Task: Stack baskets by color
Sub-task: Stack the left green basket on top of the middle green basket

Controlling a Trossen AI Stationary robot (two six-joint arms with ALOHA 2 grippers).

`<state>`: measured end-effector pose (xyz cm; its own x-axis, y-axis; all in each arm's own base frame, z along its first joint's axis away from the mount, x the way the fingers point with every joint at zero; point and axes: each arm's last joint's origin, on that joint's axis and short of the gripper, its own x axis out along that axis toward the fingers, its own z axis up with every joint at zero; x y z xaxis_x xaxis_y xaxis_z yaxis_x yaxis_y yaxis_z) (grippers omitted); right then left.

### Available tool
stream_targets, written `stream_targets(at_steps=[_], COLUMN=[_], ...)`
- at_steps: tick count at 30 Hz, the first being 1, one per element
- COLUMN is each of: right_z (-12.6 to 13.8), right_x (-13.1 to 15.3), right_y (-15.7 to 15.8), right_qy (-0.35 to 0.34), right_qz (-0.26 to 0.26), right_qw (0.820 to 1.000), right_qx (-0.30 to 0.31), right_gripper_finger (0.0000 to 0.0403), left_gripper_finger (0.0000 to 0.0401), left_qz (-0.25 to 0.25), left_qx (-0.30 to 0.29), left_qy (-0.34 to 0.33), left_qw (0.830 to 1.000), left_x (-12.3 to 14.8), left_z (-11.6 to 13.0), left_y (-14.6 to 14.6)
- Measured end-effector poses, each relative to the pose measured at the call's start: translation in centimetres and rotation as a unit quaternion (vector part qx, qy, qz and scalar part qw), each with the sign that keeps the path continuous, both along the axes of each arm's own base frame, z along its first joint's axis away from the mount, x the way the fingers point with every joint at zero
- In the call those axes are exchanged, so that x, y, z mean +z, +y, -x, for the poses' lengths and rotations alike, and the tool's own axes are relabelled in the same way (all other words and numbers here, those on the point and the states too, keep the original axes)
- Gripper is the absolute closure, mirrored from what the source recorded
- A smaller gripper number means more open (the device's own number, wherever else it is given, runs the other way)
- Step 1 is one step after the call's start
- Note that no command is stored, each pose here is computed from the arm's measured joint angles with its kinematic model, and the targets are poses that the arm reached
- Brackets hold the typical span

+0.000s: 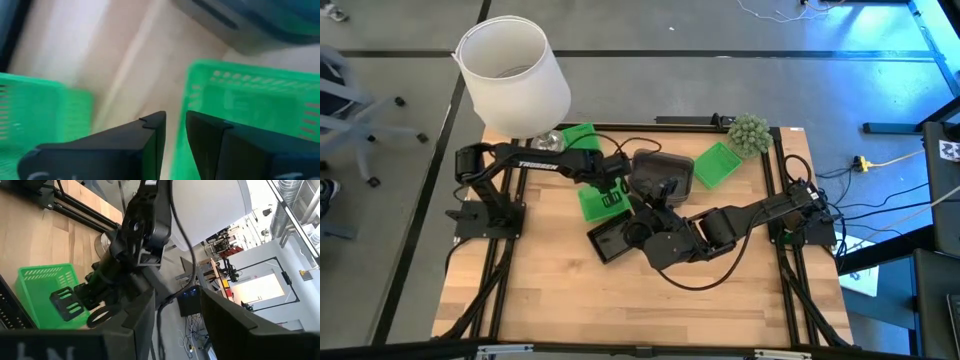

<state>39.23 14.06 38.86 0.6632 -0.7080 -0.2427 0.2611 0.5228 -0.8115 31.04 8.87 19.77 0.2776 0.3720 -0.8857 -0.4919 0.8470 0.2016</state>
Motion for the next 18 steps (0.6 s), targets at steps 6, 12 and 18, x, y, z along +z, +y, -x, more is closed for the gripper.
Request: stream_targets(at_steps=[6,12,18], right_z=[0.0,0.0,0.0], right_x=[0.0,0.0,0.0], right_y=[0.0,0.0,-0.1], right_qy=[0.000,0.000,0.000], right_qz=[0.000,0.000,0.000], right_qw=[1.000,1.000,1.000], right_qx=[0.000,0.000,-0.001], right_gripper_finger=[0.0241,0.0241,0.0241], left_gripper_finger=[0.0336,0.0333,0.0333], left_qz=[-0.126,-0.121,-0.116], left_qx=[0.005,0.012,0.042], left_qy=[0.039,0.061,0.061], left_qw=[0.991,0.991,0.990], left_x=[2.3,1.9,1.8], left_z=[1.5,2.0,2.6], left_y=[0.6,2.4,4.0])
